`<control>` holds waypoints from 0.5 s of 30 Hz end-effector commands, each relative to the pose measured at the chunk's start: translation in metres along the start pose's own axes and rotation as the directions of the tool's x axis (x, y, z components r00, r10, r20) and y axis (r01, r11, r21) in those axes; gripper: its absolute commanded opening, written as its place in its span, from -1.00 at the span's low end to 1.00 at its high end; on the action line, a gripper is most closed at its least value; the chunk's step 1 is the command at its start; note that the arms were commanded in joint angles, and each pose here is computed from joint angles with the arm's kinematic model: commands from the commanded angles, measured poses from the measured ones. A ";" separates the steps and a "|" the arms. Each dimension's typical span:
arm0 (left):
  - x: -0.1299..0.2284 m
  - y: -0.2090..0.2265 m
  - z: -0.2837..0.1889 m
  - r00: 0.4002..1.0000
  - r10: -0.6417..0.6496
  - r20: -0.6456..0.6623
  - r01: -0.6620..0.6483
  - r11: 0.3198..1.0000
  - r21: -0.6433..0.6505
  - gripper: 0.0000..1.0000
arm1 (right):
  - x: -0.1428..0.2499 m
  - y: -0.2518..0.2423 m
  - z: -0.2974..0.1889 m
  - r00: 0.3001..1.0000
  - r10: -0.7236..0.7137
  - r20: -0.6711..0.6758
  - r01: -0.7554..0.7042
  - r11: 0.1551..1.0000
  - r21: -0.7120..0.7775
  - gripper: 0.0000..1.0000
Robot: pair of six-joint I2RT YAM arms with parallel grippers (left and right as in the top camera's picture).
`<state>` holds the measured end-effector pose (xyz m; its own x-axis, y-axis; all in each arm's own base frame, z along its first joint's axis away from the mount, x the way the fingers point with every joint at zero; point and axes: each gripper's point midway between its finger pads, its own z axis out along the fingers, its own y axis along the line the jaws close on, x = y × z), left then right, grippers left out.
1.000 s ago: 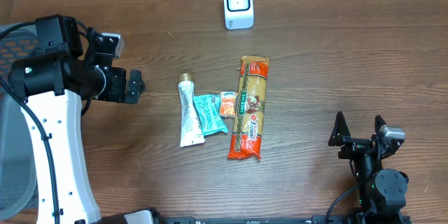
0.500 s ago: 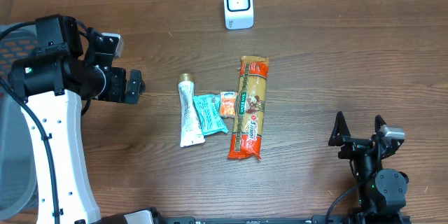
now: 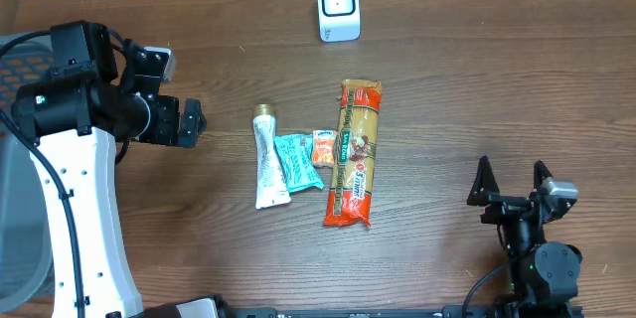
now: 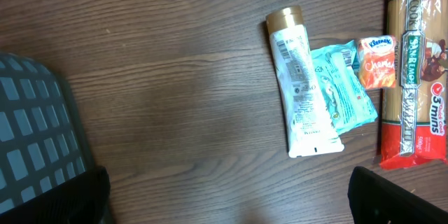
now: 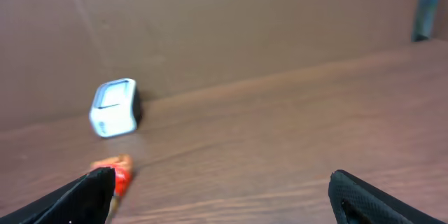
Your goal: Scan the item barcode
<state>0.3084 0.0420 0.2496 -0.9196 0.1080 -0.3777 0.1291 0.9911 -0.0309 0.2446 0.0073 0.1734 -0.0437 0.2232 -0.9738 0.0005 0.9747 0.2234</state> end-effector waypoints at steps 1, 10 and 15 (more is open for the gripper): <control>-0.002 -0.003 -0.003 1.000 0.004 0.017 -0.004 1.000 0.011 1.00 | -0.017 0.038 -0.007 1.000 0.011 0.029 -0.004 0.978 -0.209 1.00; -0.002 -0.003 -0.003 1.000 0.004 0.018 -0.005 1.000 0.011 1.00 | -0.071 0.091 -0.011 0.990 -0.016 -0.141 -0.042 0.915 -0.400 1.00; -0.002 -0.003 -0.003 1.000 0.004 0.017 -0.004 1.000 0.011 0.99 | -0.098 0.117 0.005 0.936 -0.074 -0.345 -0.096 0.887 -0.451 1.00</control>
<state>0.3086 0.0414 0.2494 -0.9193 0.1079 -0.3785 0.1305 0.9909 -0.0344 0.2458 0.0814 0.2620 -0.3159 0.1767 -0.9322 -0.3626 0.8854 0.2907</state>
